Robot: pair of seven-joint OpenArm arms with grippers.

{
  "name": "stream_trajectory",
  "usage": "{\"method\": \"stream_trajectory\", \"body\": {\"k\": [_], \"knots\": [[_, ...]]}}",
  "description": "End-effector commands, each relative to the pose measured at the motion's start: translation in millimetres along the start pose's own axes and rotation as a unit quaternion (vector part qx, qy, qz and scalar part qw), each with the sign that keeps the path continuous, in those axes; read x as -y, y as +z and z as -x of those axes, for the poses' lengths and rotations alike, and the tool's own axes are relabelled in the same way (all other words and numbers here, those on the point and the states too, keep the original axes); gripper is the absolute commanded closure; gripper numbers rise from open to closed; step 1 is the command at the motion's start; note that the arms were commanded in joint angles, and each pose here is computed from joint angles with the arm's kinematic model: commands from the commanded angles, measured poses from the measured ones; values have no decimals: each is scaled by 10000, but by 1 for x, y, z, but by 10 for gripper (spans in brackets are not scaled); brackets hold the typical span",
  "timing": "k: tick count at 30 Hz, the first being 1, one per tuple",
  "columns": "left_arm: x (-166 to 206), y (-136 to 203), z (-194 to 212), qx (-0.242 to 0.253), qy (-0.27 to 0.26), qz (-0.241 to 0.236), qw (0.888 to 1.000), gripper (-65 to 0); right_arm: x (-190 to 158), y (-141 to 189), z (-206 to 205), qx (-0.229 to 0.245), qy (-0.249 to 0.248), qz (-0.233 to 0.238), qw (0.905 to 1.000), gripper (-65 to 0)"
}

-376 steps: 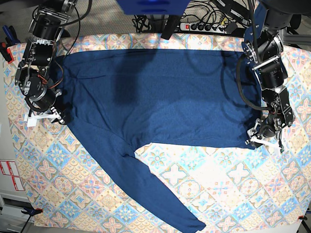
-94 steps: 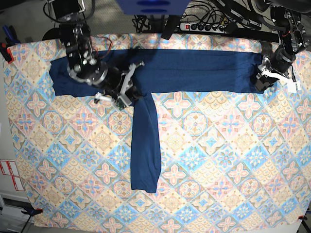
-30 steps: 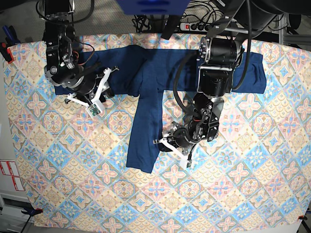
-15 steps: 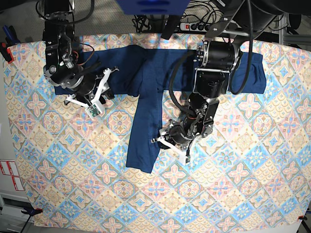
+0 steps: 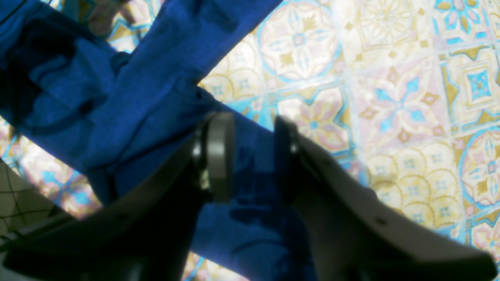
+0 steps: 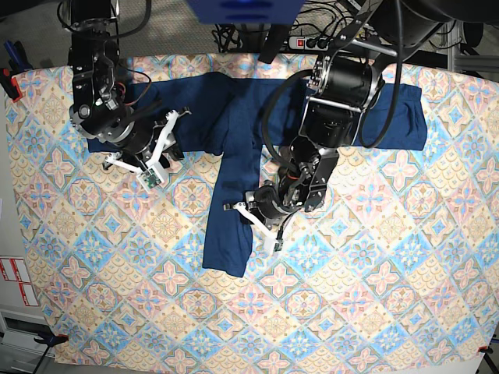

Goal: Fold the T-shirt properly
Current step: 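Move the left gripper to the sleeve cuff and drag it onto the strip, then release the sleeve and grasp the strip's end with the left gripper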

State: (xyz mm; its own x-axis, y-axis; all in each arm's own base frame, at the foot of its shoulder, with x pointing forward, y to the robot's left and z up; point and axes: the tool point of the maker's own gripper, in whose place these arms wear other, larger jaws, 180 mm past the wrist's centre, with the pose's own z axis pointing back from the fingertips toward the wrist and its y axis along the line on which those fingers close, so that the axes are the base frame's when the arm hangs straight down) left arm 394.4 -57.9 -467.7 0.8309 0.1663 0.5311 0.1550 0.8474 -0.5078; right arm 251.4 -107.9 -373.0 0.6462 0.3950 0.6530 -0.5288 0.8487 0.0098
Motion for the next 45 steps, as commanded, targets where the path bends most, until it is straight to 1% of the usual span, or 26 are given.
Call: {"method": "stream_trajectory", "body": {"k": [1, 2, 4, 7, 9, 13, 16, 21, 27, 30, 34, 40, 45], "knots": [[10, 2, -14, 63, -114, 49, 9999, 0, 3, 4, -13, 217, 73, 36, 9997, -173], [11, 4, -17, 134, -137, 66, 9998, 0, 3, 4, -13, 217, 73, 36, 9997, -173], [4, 15, -33, 431, -254, 38, 9987, 0, 3, 4, -13, 217, 73, 36, 9997, -173], [8, 36, -57, 937, -450, 91, 9945, 0, 3, 4, -13, 217, 73, 36, 9997, -173], [2, 51, -66, 1198, -536, 19, 9914, 0, 3, 4, -13, 217, 73, 36, 9997, -173], [-23, 83, -68, 1565, -568, -351, 9854, 0, 3, 4, -13, 217, 73, 36, 9997, -173], [-34, 105, -60, 1700, -708, -458, 9818, 0, 3, 5, -12, 213, 78, 40, 9997, -173], [-36, 145, -33, 1842, -941, -498, 9771, 0, 3, 4, -12, 207, 74, 38, 9998, -173], [-23, 194, -12, 2048, -1238, -450, 9699, 0, 3, 4, -12, 205, 81, 27, 9998, -173], [-28, 220, -5, 2172, -1188, -599, 9670, 0, 3, 3, -12, 204, 83, 22, 9998, -173], [-46, 250, 4, 2271, -1056, -952, 9634, 0, 2, 3, -12, 205, 84, 12, 9998, -174], [-78, 274, 24, 2140, -876, -1447, 9621, 0, 1, 3, -12, 197, 84, 4, 9998, -174], [-90, 282, 44, 1920, -799, -1625, 9645, 0, 1, 3, -12, 197, 84, 4, 9998, -175]]}}
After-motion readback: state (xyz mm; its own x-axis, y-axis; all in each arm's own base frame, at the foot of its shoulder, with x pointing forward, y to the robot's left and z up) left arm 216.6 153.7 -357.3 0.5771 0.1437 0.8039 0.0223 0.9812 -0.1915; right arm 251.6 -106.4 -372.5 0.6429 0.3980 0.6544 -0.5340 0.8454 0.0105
